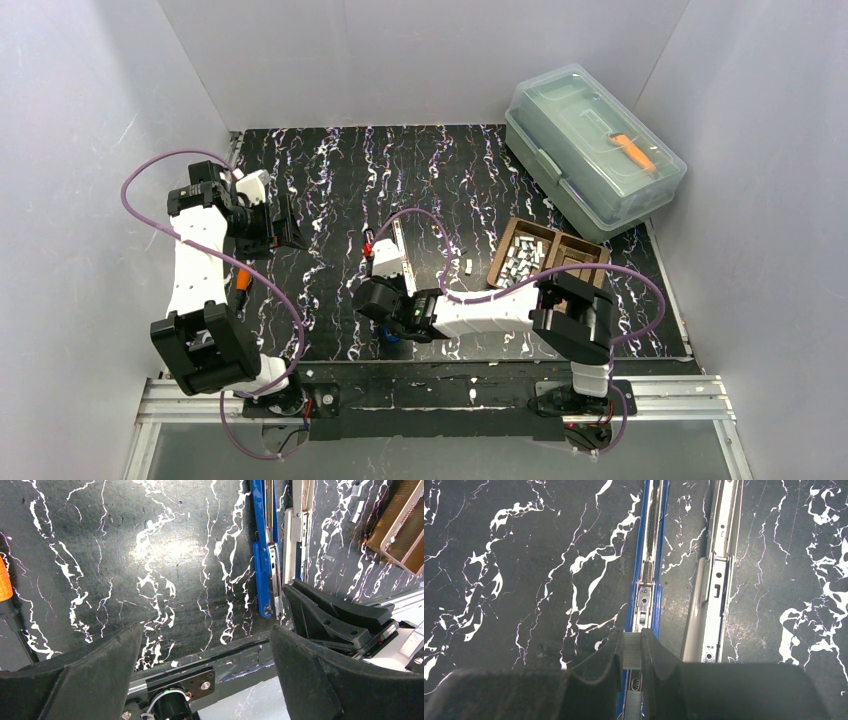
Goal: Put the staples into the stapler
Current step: Install the staple into the stapler.
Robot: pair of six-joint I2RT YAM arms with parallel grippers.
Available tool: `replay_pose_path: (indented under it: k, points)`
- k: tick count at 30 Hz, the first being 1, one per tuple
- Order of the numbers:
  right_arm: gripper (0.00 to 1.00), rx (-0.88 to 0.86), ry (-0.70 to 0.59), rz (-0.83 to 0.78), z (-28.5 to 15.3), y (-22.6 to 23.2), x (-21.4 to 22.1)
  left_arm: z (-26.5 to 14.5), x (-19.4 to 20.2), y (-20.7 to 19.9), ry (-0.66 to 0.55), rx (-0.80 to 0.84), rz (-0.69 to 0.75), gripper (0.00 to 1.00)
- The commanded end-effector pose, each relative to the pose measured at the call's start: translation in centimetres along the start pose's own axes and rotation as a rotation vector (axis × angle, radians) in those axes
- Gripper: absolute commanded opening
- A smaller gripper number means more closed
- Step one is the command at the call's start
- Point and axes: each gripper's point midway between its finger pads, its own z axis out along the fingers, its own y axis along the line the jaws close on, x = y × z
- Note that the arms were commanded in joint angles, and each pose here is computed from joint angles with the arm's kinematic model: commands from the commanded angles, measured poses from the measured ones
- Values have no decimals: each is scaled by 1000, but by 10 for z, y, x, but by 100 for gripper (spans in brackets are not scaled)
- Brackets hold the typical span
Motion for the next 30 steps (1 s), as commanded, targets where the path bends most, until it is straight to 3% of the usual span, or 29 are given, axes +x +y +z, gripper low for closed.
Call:
replay_pose_path:
  k: [1, 30]
  points:
    - [1, 8, -3, 13, 4, -1, 8, -9, 4, -8, -13, 16, -1, 99]
    - [1, 9, 22, 21, 4, -3, 18, -9, 4, -8, -12, 18, 2, 99]
